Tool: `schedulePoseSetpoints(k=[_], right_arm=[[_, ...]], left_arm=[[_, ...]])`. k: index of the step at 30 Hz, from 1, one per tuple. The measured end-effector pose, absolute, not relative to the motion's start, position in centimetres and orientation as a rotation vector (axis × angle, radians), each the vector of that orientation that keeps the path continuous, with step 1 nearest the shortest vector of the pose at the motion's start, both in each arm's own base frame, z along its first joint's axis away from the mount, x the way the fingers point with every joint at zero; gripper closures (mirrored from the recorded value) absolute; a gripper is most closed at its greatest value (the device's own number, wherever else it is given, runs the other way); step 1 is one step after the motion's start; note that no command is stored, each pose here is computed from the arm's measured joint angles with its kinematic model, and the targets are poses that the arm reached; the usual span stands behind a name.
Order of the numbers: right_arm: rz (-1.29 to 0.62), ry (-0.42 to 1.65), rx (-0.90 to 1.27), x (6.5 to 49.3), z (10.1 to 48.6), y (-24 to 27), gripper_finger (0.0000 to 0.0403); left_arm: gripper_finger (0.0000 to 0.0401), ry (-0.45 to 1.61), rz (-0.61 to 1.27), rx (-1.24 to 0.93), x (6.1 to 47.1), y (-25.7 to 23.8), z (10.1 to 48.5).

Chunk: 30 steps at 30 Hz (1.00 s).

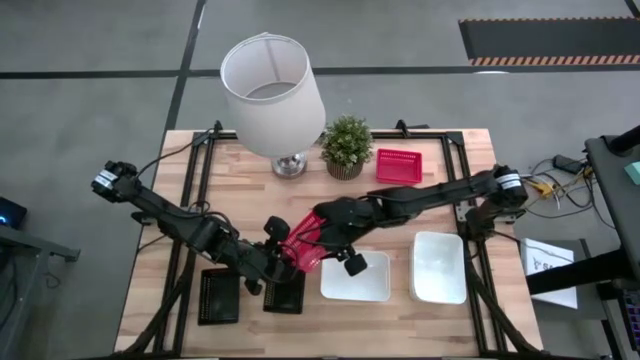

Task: Stack baskets by color
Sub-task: Stack the left red bin on the red bins

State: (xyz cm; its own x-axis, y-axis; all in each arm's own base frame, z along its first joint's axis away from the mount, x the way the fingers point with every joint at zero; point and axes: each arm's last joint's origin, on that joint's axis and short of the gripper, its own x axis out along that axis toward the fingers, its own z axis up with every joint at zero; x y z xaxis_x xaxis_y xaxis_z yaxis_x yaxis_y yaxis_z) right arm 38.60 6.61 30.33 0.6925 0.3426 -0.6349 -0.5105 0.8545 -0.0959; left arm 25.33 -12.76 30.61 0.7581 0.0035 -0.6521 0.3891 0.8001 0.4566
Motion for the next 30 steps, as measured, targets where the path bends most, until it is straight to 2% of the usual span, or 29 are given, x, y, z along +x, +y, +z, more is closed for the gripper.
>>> schedulePoseSetpoints(k=[6, 13, 17, 25, 30], right_arm=[[0.555, 0.648, -0.289, 38.72, 30.01, 6.60, 0.0288], [0.602, 0.632, -0.337, 38.64, 29.99, 6.66, 0.0382], [0.610, 0.632, -0.343, 38.60, 29.97, 6.70, 0.0392], [0.605, 0.646, -0.349, 38.52, 29.88, 6.66, 0.0394], [0.601, 0.673, -0.344, 38.34, 29.75, 6.61, 0.0394]], left_arm=[[0.0401, 0.685, -0.254, 0.694, 25.34, -12.75, 30.52], [0.0399, 0.669, -0.266, 0.744, 25.49, -12.74, 30.54], [0.0371, 0.652, -0.249, 0.733, 25.65, -12.71, 30.69], [0.0285, 0.650, -0.190, 0.784, 25.63, -12.45, 30.84], [0.0260, 0.650, -0.172, 0.827, 25.06, -12.07, 31.34]])
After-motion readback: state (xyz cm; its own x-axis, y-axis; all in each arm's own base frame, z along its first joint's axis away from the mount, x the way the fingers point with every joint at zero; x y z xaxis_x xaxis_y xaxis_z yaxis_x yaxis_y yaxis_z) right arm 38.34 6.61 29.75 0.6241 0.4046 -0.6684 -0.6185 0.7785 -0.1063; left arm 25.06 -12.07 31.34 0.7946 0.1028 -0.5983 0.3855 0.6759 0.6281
